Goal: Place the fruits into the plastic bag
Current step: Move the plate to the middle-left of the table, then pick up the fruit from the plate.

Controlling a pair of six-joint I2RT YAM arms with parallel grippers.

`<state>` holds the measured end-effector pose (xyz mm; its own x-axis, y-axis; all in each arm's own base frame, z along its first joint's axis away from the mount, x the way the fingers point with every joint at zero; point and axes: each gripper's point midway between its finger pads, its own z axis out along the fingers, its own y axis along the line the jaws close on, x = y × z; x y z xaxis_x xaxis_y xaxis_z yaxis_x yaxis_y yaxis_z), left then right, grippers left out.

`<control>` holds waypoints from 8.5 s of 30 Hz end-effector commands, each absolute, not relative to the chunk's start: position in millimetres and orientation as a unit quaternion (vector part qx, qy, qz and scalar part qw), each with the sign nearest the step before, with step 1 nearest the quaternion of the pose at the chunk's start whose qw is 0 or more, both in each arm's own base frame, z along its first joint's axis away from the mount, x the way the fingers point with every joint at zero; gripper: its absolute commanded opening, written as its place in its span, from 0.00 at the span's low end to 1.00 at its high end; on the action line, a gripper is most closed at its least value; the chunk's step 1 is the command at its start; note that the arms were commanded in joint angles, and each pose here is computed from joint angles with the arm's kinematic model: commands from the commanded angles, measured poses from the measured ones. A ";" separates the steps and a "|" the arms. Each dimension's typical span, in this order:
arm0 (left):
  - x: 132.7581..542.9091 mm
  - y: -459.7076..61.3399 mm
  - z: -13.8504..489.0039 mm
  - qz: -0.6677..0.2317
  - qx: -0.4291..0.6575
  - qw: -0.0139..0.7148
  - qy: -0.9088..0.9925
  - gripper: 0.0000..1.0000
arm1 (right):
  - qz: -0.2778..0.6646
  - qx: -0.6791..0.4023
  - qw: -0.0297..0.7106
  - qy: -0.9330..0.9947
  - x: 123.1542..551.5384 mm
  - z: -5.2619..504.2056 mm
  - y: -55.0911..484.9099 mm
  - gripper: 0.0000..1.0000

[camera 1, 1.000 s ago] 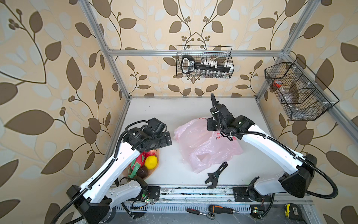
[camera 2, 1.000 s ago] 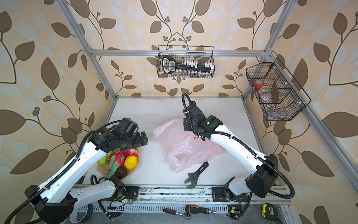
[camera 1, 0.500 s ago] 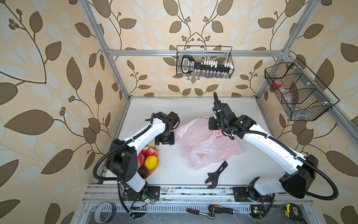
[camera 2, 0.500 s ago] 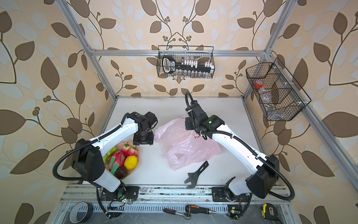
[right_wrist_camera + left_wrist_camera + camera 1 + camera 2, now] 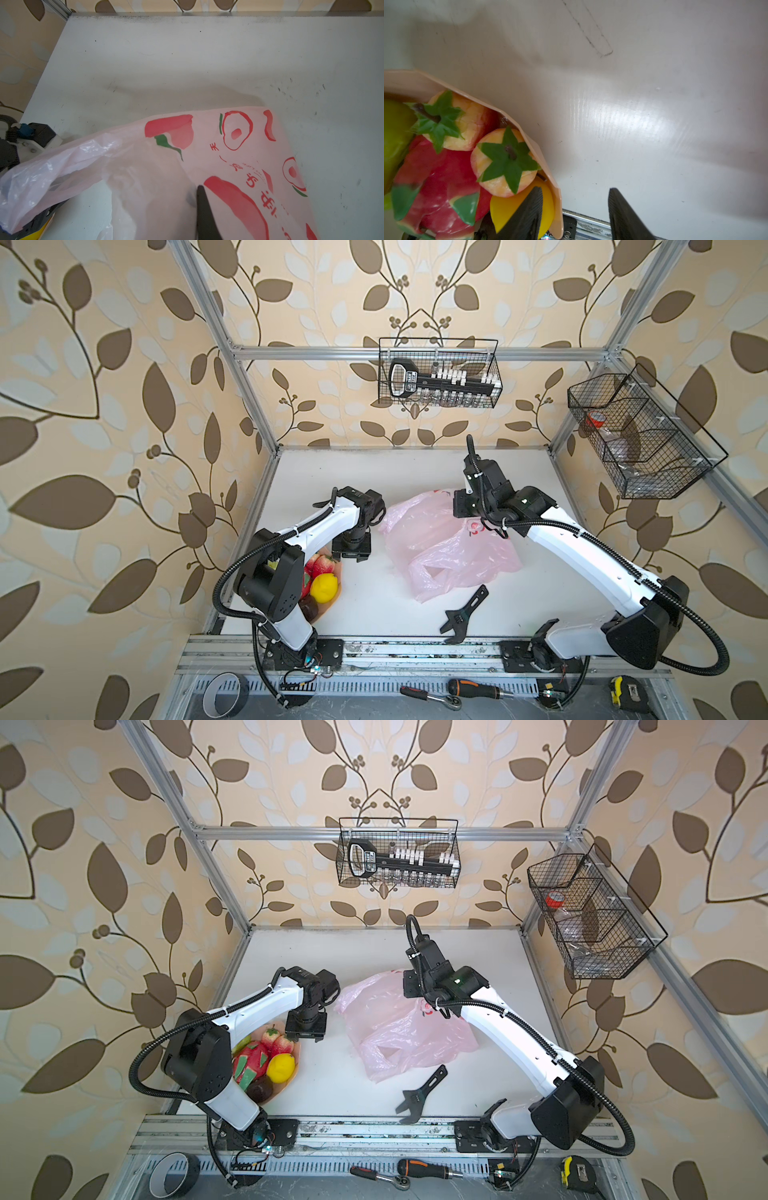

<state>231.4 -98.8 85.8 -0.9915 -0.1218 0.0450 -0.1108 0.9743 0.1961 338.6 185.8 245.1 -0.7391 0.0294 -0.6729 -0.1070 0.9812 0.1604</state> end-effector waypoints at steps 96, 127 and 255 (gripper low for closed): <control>242.5 -207.4 125.5 -0.042 -0.020 -0.047 -0.998 0.48 | 0.071 -0.003 0.350 0.934 324.3 226.9 122.9 0.00; 239.9 -36.0 241.9 0.085 0.297 -0.160 -0.937 0.99 | 0.100 -0.035 0.340 0.935 322.3 227.7 137.2 0.00; 249.4 -11.3 121.9 0.147 0.400 -0.031 -0.904 0.38 | 0.081 -0.065 0.338 0.935 326.5 239.7 135.4 0.00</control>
<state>258.5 -2.3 106.6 -0.6456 -0.7613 0.0598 -0.7460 0.6121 -0.2621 323.7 138.7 225.7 -0.7876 -0.0588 -0.6134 -0.1688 0.9780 0.1229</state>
